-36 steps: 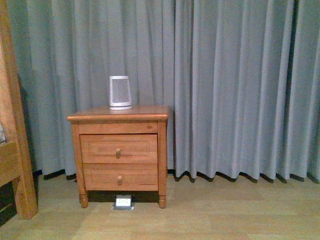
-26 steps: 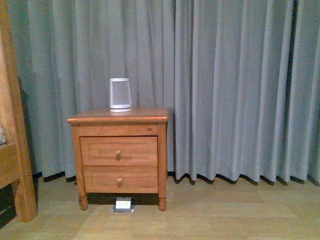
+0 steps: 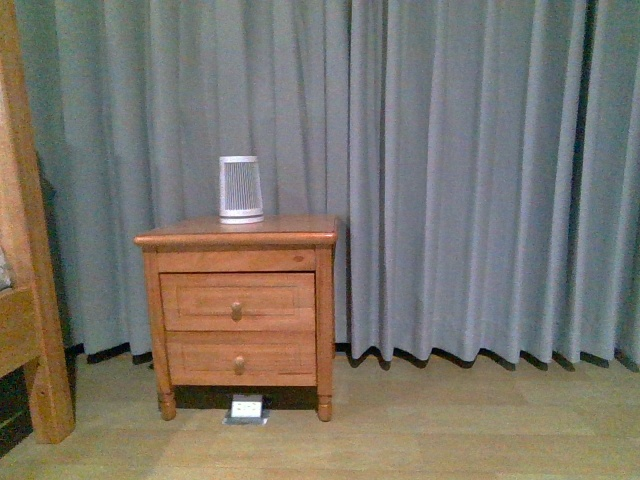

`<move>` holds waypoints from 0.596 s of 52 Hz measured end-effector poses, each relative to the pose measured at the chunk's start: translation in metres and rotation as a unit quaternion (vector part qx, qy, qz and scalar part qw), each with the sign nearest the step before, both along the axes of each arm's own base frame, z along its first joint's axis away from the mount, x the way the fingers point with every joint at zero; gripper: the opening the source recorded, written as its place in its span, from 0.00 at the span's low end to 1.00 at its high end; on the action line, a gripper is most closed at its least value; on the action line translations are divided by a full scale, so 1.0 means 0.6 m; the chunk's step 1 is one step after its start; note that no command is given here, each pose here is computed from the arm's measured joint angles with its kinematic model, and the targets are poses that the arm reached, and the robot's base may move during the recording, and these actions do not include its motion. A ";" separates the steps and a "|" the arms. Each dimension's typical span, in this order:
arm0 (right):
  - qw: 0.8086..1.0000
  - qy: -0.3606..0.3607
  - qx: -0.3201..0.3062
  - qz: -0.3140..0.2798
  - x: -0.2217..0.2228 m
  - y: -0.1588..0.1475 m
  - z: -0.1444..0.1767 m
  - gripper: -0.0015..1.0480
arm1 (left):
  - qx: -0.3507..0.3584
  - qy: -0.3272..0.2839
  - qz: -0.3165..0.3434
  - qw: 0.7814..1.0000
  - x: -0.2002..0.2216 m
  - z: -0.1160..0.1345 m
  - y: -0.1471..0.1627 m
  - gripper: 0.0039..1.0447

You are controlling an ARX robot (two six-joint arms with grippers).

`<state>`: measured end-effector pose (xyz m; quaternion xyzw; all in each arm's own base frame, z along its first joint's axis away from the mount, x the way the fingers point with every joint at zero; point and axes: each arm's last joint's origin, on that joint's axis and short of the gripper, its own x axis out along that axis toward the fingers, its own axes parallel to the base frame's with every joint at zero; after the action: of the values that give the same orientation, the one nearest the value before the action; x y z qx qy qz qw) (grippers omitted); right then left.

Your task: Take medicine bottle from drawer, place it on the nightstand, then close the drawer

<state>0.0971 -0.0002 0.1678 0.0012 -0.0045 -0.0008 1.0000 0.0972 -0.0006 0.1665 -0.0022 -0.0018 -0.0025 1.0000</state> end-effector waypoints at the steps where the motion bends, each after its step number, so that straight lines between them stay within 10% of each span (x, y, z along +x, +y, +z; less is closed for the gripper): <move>1: 1.000 0.000 0.000 0.000 0.000 0.000 0.000 0.93 | 0.000 0.000 0.000 1.000 0.000 0.000 0.000 0.94; 31: 1.000 0.000 0.000 0.000 0.000 0.000 0.000 0.93 | 0.000 0.000 0.000 1.000 0.000 0.000 0.000 0.94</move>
<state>0.0971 -0.0003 0.1678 0.0014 -0.0045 -0.0009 1.0000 0.0972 -0.0006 0.1665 -0.0024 -0.0018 -0.0025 1.0000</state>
